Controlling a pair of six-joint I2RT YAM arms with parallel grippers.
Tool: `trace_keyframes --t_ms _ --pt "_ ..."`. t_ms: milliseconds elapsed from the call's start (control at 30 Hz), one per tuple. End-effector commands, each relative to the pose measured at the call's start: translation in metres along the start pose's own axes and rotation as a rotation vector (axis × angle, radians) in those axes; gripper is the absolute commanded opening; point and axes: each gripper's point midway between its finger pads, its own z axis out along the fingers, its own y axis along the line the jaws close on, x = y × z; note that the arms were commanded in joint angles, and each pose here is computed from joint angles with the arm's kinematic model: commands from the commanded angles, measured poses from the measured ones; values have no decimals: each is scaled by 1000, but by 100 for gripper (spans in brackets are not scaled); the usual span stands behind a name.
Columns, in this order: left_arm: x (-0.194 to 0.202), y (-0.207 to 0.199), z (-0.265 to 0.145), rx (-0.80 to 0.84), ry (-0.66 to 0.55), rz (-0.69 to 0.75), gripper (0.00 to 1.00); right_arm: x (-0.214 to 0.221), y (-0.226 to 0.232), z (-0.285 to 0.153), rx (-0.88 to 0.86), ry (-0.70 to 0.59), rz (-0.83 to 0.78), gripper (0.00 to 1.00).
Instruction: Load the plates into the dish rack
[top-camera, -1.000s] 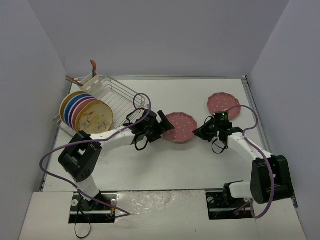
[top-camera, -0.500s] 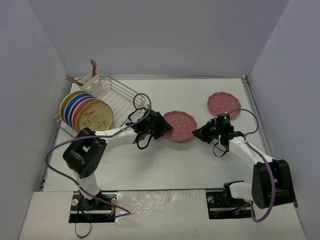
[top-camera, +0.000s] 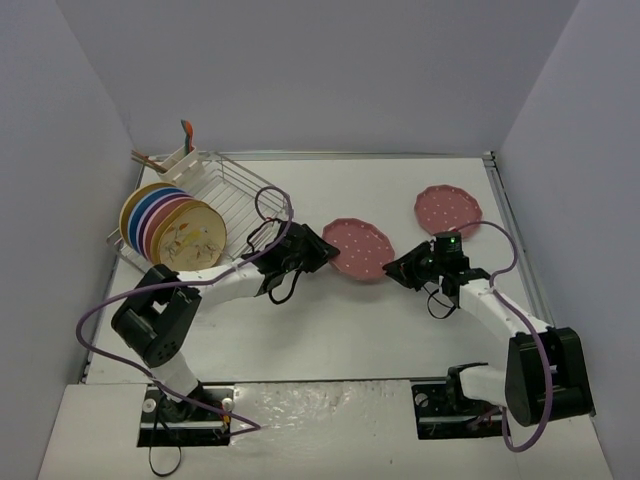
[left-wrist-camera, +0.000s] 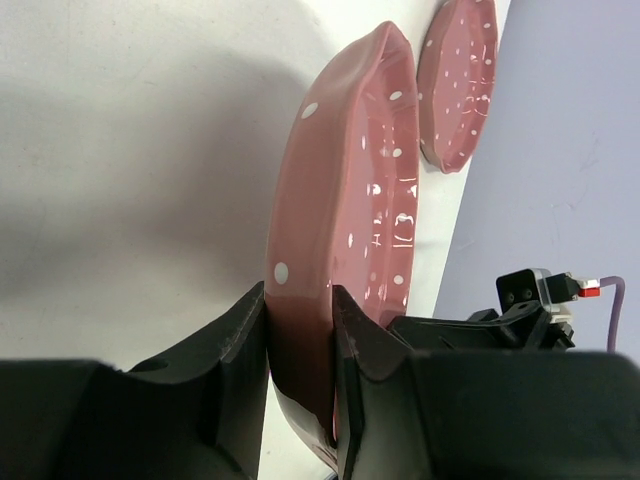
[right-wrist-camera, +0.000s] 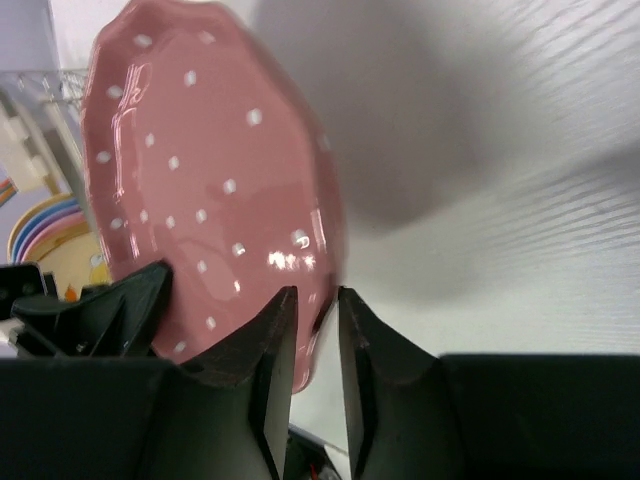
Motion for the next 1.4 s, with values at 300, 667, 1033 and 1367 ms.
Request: trace_keyframes --t_ms 300,667,1033,1367 --pt "-41 -119 -78 299 -165 219 0 -8 72 -50 -186 -59 -334 92" --pt "-95 -102 -171 38 -294 707 0 -42 125 -108 -183 -222 -601 100" --pt "-203 -77 -300 -397 -429 1343 0 -47 123 -101 -163 -214 -649 100" --pt "-253 -54 -310 -531 -335 1659 0 -50 116 -91 -140 -194 -658 100"
